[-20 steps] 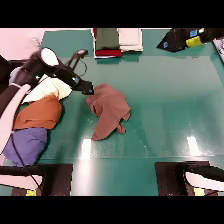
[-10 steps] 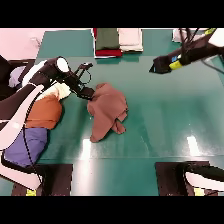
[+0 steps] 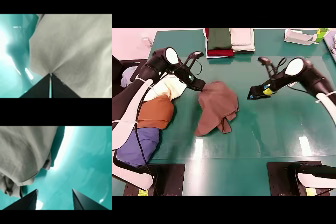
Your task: Fold the shirts.
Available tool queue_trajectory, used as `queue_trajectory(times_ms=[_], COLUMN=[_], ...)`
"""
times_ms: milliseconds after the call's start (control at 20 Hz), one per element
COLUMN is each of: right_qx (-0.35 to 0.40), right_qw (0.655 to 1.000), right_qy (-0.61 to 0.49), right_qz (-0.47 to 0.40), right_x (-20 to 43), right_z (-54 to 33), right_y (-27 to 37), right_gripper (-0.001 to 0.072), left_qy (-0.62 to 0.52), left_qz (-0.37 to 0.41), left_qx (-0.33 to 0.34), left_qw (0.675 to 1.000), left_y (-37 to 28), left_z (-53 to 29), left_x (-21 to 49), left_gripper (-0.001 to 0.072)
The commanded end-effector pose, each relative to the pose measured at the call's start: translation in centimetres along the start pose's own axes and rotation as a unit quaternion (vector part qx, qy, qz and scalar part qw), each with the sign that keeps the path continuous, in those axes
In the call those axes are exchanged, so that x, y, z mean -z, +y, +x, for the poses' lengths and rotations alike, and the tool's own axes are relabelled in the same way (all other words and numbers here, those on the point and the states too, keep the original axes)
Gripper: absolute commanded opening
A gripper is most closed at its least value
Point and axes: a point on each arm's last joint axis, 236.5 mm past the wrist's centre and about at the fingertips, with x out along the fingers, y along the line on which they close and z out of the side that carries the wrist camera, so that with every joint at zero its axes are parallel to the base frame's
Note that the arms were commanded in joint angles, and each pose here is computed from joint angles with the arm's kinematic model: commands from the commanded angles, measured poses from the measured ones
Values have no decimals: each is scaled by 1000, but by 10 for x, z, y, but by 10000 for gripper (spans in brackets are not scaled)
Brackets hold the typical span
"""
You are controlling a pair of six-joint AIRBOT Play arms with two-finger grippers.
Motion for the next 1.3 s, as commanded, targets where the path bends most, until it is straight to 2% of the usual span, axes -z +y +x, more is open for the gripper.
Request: queue_trajectory(times_ms=[0, 300, 350, 400, 450, 500, 650, 850, 1050, 1250], right_qx=[-22, -68, -68, -69, -67, -62, -47, -23, -43, -67], right_qw=[999, 996, 996, 996, 997, 997, 997, 978, 944, 933], right_qy=[16, 44, 48, 49, 46, 40, -10, -164, -269, -296], right_qz=[23, 34, 27, 16, -3, -14, -54, -127, -184, -196], right_x=[1, -14, -16, -20, -24, -29, -59, -105, -86, -47], right_z=[44, 113, 121, 127, 130, 128, 77, -86, -220, -259], right_y=[10, 42, 46, 50, 53, 53, 60, 91, 151, 189], right_gripper=[496, 494, 473, 331, 91, 15, 14, 14, 14, 13], left_qy=[-3, 6, 6, 7, 9, 7, -67, -233, -349, -379], left_qz=[7, 6, 6, 6, 6, 7, 20, 66, 117, 140], left_qx=[-11, -6, -6, -6, -5, -5, -21, -40, -23, 0], left_qw=[1000, 1000, 1000, 1000, 1000, 1000, 997, 969, 929, 915], left_y=[3, 1, 1, 0, 0, 0, -6, -45, -98, -124], left_z=[-9, -9, -9, -9, -9, -11, -56, -195, -309, -339], left_x=[-4, 0, 0, 0, 1, 1, -26, -65, -54, -41], left_gripper=[25, 25, 25, 25, 25, 25, 24, 24, 24, 24])
